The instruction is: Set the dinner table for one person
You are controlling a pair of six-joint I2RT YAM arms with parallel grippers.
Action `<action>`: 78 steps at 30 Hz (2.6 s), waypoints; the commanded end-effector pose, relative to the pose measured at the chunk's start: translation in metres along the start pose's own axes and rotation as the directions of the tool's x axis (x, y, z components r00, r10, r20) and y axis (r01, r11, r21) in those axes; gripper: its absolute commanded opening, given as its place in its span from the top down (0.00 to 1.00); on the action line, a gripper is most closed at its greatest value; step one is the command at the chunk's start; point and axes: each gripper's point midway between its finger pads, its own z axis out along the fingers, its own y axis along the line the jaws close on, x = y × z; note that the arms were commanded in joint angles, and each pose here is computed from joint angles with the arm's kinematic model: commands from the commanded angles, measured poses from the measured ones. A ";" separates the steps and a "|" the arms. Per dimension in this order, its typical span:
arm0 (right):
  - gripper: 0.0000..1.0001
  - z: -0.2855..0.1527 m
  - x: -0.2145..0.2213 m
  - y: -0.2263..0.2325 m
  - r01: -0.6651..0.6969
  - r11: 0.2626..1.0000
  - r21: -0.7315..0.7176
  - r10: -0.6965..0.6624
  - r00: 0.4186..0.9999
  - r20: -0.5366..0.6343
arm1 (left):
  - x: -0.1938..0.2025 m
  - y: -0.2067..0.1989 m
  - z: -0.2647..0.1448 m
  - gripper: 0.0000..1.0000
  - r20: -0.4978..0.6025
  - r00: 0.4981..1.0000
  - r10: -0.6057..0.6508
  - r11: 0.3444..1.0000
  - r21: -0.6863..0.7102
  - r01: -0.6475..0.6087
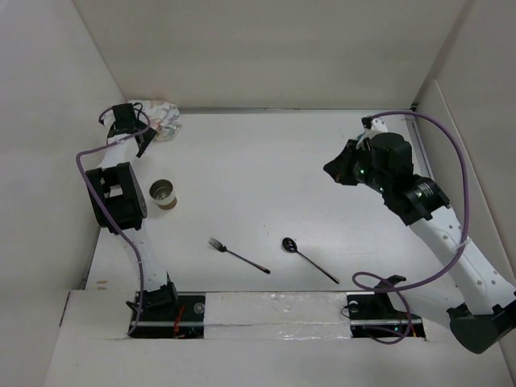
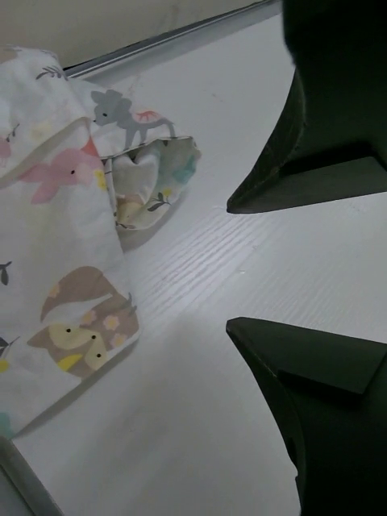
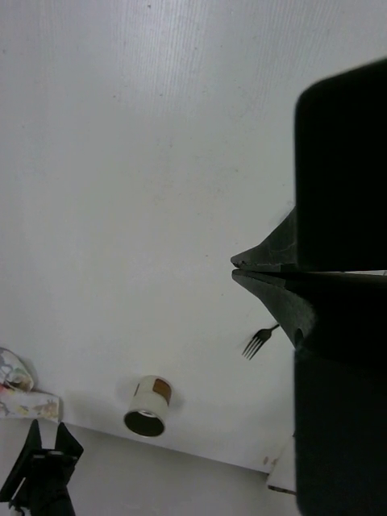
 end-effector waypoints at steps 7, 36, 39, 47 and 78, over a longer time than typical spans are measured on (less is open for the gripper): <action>0.55 0.010 -0.004 0.008 -0.037 0.999 -0.014 0.036 0.999 -0.011 | -0.041 -0.007 0.041 0.42 0.121 0.993 -0.015 0.995 -0.097 0.027; 0.49 0.018 0.024 0.044 -0.038 0.999 -0.037 0.036 0.998 -0.050 | 0.000 -0.127 0.015 1.00 0.099 0.988 0.121 0.961 0.239 -0.142; 0.49 0.025 0.019 0.048 -0.023 0.999 -0.044 0.021 0.999 -0.033 | 0.014 -0.195 -0.052 1.00 0.148 0.972 0.181 0.889 0.399 -0.226; 0.65 0.039 -0.008 0.052 0.004 1.000 -0.028 -0.003 0.999 0.047 | 0.021 -0.315 -0.255 1.00 0.159 0.965 0.207 0.533 0.809 -0.248; 0.98 0.085 0.090 -0.131 -0.266 0.857 0.442 0.310 0.950 -0.029 | 0.106 -0.196 -0.121 0.41 -0.067 0.913 0.403 0.759 0.581 -0.293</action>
